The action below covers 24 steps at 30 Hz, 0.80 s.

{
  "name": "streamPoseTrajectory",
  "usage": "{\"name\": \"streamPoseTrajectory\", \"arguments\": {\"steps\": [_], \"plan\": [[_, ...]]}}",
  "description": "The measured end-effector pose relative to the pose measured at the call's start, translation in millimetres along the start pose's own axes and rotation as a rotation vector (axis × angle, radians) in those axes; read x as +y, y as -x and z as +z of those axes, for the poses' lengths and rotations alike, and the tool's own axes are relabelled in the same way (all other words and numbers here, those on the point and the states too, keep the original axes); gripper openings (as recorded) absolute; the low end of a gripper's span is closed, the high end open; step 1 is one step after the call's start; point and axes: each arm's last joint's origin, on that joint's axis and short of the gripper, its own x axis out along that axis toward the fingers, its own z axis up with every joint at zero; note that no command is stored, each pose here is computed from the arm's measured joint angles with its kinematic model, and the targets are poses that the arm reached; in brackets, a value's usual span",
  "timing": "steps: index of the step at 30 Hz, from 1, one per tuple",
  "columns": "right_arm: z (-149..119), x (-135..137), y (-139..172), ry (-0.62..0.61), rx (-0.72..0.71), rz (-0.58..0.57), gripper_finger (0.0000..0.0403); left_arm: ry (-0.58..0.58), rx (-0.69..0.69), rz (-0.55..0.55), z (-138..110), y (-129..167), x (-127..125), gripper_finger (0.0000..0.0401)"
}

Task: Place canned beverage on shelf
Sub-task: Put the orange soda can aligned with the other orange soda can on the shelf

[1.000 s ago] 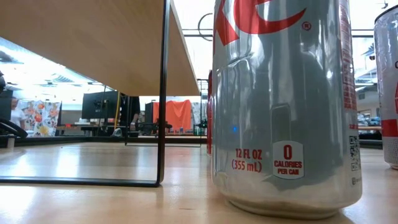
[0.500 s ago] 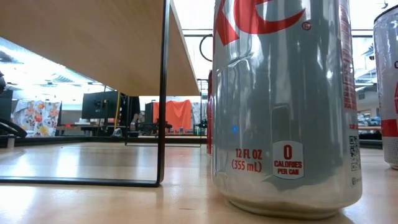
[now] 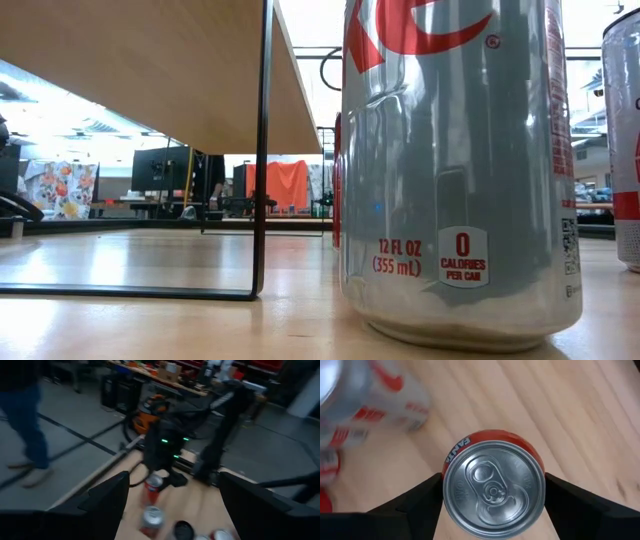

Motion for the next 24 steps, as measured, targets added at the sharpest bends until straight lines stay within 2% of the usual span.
{"name": "streamPoseTrajectory", "arguments": {"steps": [3,7,12,24], "plan": [[1,1,3,0.102,0.015,0.023,0.0314,0.036,0.027,-0.044,-3,-3,-6,0.0318],[10,5,14,0.17,-0.027,0.022,0.0314,0.071,0.034,-0.078,-5,-1,-12,0.0318],[16,9,26,0.204,-0.048,0.022,0.0314,0.103,0.046,-0.09,-7,-2,-16,0.0318],[40,37,99,0.208,-0.177,0.05,0.0313,0.134,0.087,-0.083,-11,-6,-16,0.0318]]}}
